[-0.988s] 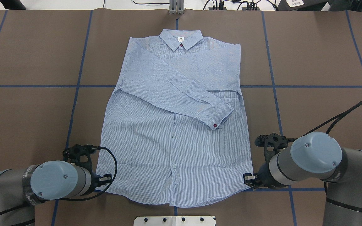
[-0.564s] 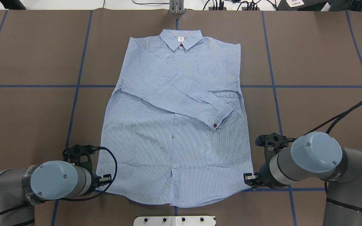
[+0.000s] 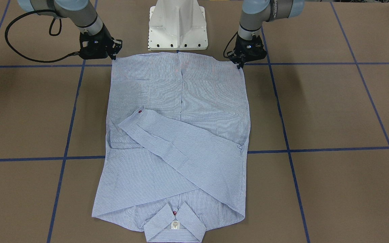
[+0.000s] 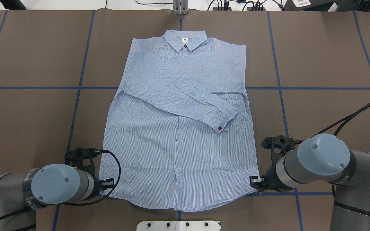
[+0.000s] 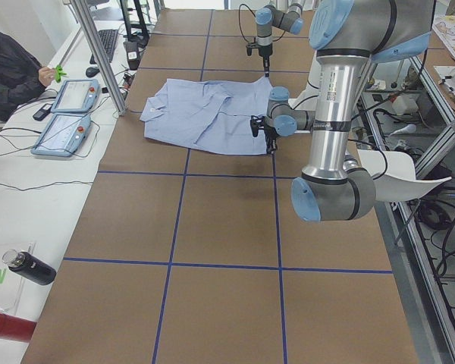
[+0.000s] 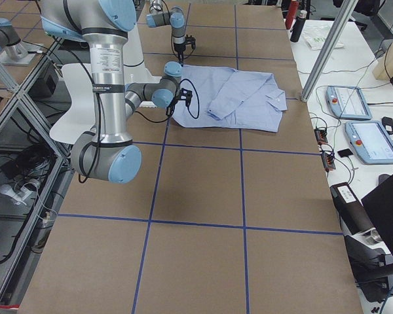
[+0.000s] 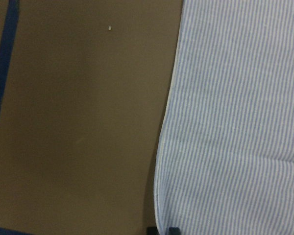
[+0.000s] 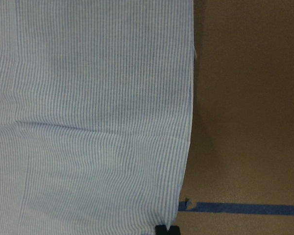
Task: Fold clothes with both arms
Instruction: 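Hold the hem corners closed in both grippers, pinching the fabric, then lift the hem with both grippers and carry it toward the collar, then lay the hem down near the collar with both grippers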
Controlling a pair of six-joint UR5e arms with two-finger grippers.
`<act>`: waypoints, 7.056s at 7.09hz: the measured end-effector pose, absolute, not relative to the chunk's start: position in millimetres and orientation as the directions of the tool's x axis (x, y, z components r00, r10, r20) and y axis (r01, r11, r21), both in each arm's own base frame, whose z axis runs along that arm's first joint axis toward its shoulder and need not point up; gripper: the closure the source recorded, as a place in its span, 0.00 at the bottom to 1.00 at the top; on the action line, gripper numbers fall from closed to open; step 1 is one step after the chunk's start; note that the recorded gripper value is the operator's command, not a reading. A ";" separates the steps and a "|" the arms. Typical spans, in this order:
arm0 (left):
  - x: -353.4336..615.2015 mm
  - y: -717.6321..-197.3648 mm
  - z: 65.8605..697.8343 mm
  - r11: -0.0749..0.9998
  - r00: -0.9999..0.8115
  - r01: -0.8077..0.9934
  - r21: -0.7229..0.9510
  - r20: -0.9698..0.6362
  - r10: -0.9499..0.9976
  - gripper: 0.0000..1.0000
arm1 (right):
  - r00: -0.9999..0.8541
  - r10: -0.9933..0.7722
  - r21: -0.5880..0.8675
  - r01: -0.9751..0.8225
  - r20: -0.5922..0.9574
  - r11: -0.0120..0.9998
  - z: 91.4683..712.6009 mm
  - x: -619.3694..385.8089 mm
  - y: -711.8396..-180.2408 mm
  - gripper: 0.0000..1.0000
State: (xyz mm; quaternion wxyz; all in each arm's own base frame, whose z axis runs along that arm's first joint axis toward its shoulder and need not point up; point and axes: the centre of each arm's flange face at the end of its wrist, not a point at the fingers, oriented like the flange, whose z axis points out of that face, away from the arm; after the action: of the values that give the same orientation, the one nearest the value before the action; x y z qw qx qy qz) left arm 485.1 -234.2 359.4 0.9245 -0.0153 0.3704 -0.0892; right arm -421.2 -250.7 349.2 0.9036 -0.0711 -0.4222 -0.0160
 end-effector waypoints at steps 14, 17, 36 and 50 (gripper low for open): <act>398.0 -185.5 264.8 0.975 0.696 -0.004 -0.222 -0.701 -0.157 1.00 | 0.492 0.049 -0.178 0.219 0.869 0.959 293.8 -361.9 -274.4 1.00; 384.2 -257.6 245.1 0.987 0.648 0.072 -0.144 -0.745 -0.157 1.00 | 0.482 0.086 -0.168 0.129 0.872 0.977 291.8 -357.4 -330.7 1.00; 360.0 -562.5 303.6 0.949 0.602 0.315 -0.036 -0.765 -0.229 1.00 | 0.458 0.259 -0.143 -0.274 0.850 0.951 278.4 -341.2 -597.2 1.00; 367.2 -621.0 334.3 0.931 0.577 0.364 -0.024 -0.779 -0.245 1.00 | 0.456 0.271 -0.129 -0.318 0.848 0.939 299.2 -362.5 -664.5 1.00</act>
State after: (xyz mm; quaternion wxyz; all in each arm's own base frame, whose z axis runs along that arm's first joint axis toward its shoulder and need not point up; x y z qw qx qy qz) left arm 367.2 -621.0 334.3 0.8851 0.0696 0.4268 -0.1720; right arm -362.5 -664.5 299.2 0.8528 0.0239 -0.4923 0.1728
